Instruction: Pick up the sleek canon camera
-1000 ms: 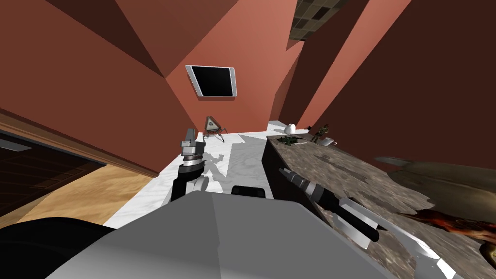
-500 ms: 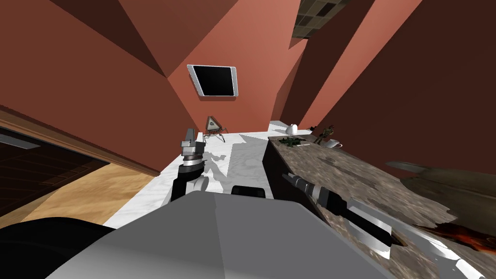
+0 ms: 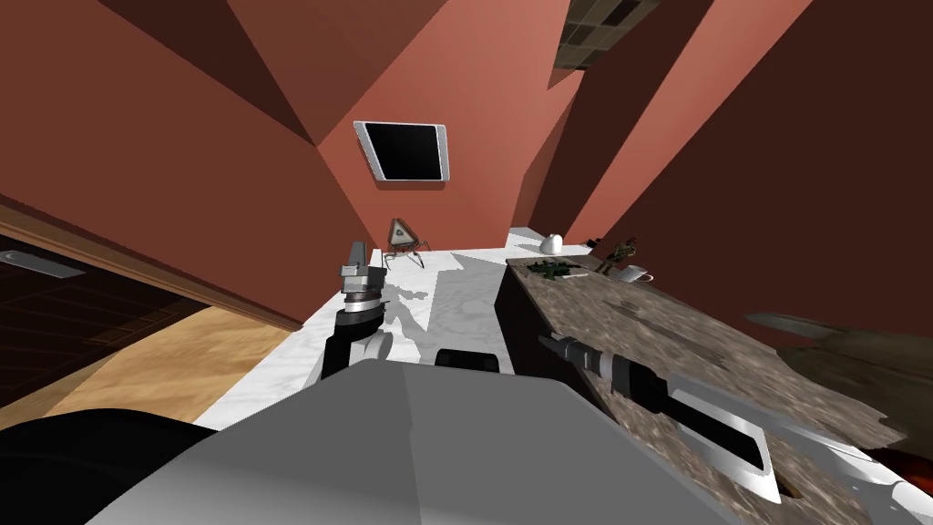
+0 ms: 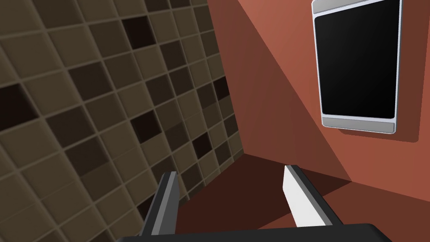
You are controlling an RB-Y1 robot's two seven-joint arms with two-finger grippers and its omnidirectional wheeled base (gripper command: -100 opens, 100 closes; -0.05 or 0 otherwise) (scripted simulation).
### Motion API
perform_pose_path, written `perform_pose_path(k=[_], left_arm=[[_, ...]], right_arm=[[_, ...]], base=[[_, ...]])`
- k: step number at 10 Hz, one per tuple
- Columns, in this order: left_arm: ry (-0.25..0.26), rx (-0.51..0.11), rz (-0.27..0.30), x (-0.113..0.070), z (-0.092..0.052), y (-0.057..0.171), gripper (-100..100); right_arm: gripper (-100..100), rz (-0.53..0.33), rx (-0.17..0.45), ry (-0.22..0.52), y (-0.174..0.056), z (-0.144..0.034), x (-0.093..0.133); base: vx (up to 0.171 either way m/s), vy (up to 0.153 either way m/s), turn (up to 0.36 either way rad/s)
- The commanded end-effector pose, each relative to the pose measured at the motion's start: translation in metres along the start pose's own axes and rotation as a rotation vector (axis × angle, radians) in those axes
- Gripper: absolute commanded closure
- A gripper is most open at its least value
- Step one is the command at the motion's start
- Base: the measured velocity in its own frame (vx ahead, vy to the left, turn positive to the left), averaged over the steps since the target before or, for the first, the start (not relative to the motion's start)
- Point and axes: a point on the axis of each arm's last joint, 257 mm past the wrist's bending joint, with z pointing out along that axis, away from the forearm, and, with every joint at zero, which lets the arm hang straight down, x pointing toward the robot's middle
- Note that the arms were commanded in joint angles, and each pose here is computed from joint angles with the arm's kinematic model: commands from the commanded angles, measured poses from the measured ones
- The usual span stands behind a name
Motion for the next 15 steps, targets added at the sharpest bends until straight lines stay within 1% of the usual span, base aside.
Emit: perform_pose_path(k=[1,3,4,6,7,9,10,11,12,13,14,15], left_arm=[[0.0,0.0,0.0,0.0,0.0,0.0,0],[0.0,0.0,0.0,0.0,0.0,0.0,0],[0.0,0.0,0.0,0.0,0.0,0.0,0],[0.0,0.0,0.0,0.0,0.0,0.0,0],[0.0,0.0,0.0,0.0,0.0,0.0,0],[0.0,0.0,0.0,0.0,0.0,0.0,0],[0.0,0.0,0.0,0.0,0.0,0.0,0],[0.0,0.0,0.0,0.0,0.0,0.0,0],[0.0,0.0,0.0,0.0,0.0,0.0,0],[0.0,0.0,0.0,0.0,0.0,0.0,0],[0.0,0.0,0.0,0.0,0.0,0.0,0],[0.0,0.0,0.0,0.0,0.0,0.0,0]], right_arm=[[-100,-0.016,0.044,0.064,-0.019,-0.012,0.017],[-100,-0.05,0.051,0.095,-0.023,-0.017,0.014],[-100,-0.058,0.092,0.148,-0.04,-0.028,0.028],[-100,-0.088,0.097,0.175,-0.044,-0.032,0.025],[-100,-0.099,0.137,0.228,-0.06,-0.045,0.037],[-100,-0.124,0.142,0.251,-0.063,-0.048,0.034],[-100,-0.136,0.18,0.302,-0.079,-0.062,0.043],[-100,-0.156,0.183,0.319,-0.081,-0.065,0.04],[-100,-0.162,0.219,0.363,-0.095,-0.078,0.049],[-100,-0.183,0.222,0.381,-0.097,-0.081,0.045],[-100,-0.191,0.256,0.423,-0.109,-0.094,0.051],[-100,-0.217,0.26,0.444,-0.112,-0.097,0.046]], base=[[0.042,-0.006,0.038],[0.031,-0.012,0.021],[0.047,-0.016,0.041],[0.035,-0.009,0.011],[0.04,-0.014,0.037],[0.029,-0.019,0.009],[0.036,-0.022,0.021],[0.039,-0.025,0.013],[0.046,-0.035,0.021],[0.034,-0.03,0.01],[0.025,-0.039,0.004],[0.023,-0.034,0.003]])
